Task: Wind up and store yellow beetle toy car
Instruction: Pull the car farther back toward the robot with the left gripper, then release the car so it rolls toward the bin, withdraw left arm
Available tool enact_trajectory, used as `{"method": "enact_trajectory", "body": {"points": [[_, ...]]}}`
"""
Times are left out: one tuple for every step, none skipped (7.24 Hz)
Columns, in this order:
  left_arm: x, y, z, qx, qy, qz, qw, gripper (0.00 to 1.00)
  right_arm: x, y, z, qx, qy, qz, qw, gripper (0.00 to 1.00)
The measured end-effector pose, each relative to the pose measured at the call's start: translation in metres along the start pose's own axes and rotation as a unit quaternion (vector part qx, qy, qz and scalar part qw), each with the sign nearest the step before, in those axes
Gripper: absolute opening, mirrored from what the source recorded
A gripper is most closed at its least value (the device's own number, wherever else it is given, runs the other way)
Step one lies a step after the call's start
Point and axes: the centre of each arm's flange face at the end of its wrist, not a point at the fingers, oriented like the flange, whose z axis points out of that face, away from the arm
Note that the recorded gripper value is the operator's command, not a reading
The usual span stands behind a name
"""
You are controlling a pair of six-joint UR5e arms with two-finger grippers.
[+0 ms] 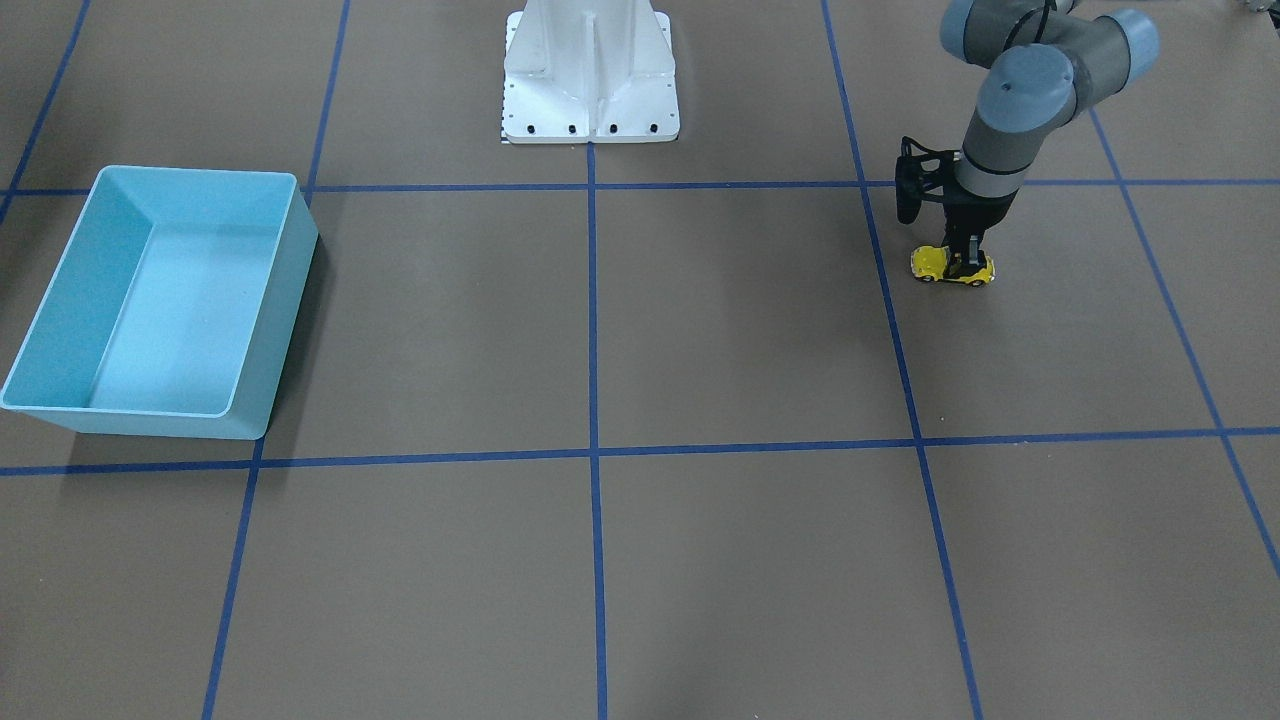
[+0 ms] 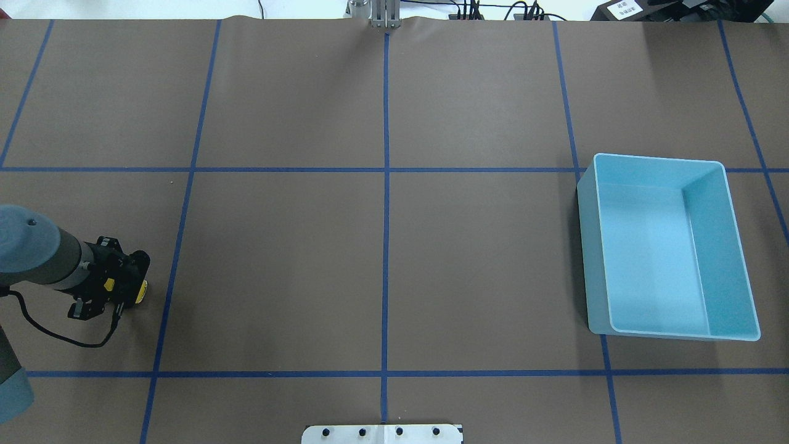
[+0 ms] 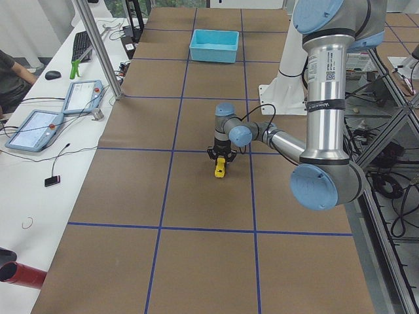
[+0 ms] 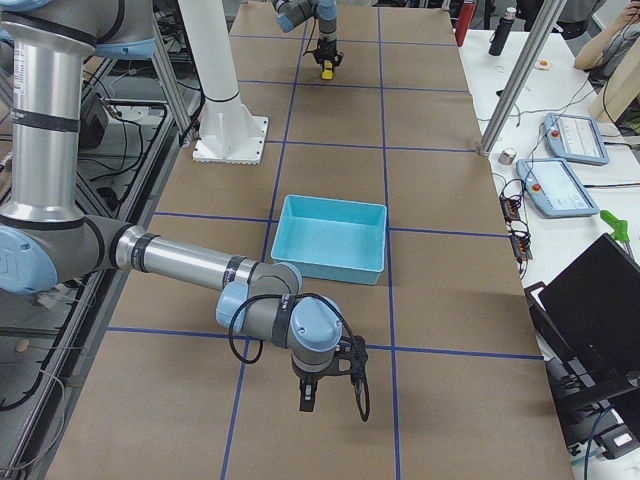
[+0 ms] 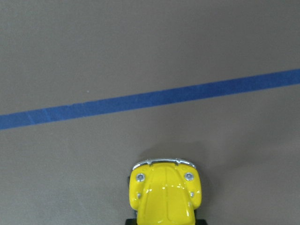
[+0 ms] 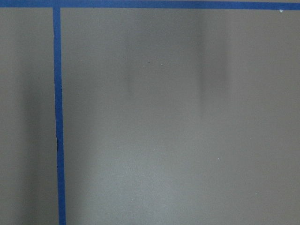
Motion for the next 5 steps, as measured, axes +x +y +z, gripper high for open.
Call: {"method": "enact_trajectory", "body": {"points": [[0.0014,0.0024,0.0007,-0.001,0.001,0.0,1.0,0.06,0.0,0.0,0.0,0.0,0.0,0.0,1.0,1.0],[0.0025,0.0035,0.0005,-0.001,0.001,0.0,1.0,0.99,0.0,0.0,0.0,0.0,0.0,0.0,1.0,1.0],[0.0039,0.0043,-0.0008,0.0,0.0,0.0,1.0,1.0,0.0,0.0,0.0,0.0,0.0,0.0,1.0,1.0],[0.0053,0.0053,-0.0027,0.001,0.0,0.0,1.0,1.0,0.0,0.0,0.0,0.0,0.0,0.0,1.0,1.0],[0.0071,0.0073,-0.0035,0.0,0.0,0.0,1.0,1.0,0.0,0.0,0.0,0.0,0.0,0.0,1.0,1.0]]}}
